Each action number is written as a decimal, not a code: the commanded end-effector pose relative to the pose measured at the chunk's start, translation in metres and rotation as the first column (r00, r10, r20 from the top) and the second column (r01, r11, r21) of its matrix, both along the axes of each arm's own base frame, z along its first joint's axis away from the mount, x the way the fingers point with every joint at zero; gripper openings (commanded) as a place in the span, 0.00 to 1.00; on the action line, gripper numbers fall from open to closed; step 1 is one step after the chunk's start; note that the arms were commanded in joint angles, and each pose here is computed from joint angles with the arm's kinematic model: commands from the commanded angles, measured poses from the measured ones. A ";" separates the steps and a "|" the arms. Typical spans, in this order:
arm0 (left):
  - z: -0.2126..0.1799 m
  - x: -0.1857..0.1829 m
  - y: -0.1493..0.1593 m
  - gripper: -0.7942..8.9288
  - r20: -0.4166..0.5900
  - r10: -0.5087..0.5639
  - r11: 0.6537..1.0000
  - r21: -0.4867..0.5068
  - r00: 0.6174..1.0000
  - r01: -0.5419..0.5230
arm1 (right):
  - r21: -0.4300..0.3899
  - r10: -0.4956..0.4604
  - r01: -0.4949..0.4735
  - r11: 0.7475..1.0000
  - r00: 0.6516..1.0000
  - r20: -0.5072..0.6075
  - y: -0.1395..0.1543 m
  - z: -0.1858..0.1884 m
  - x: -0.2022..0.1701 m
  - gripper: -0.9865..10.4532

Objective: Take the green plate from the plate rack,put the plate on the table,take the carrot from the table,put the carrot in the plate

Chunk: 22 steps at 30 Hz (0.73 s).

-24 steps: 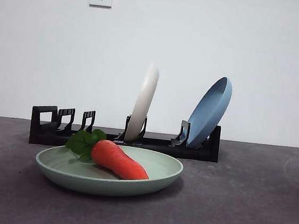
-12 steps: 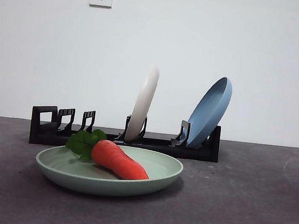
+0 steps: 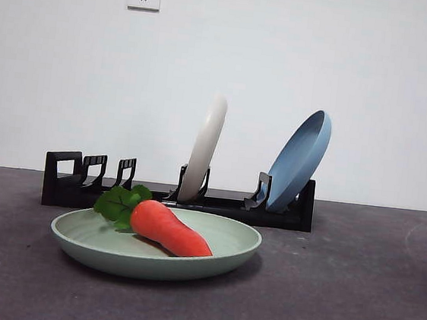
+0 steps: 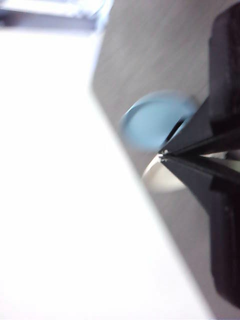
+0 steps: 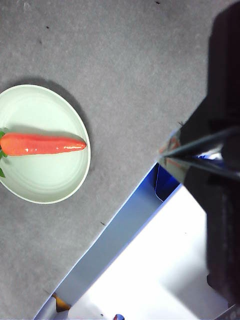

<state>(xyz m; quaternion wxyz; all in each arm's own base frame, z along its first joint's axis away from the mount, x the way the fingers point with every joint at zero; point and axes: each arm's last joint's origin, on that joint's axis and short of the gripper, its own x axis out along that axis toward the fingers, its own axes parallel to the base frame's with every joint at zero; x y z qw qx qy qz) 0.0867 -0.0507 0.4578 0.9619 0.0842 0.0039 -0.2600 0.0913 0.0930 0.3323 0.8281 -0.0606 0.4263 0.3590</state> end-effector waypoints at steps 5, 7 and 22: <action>0.001 -0.027 0.035 0.08 0.182 0.249 0.965 0.032 0.951 -0.259 | 0.003 0.002 -0.002 1.000 1.000 0.006 0.000 0.001 0.000 0.09; -0.008 -0.032 0.038 0.08 0.236 0.293 0.952 0.015 0.927 -0.304 | 0.003 0.002 -0.002 1.000 1.000 0.006 0.000 0.001 0.000 0.09; -0.185 0.005 0.048 0.08 0.164 0.467 0.884 -0.095 0.869 -0.457 | 0.003 0.002 -0.002 1.000 1.000 0.006 0.000 0.001 0.000 0.09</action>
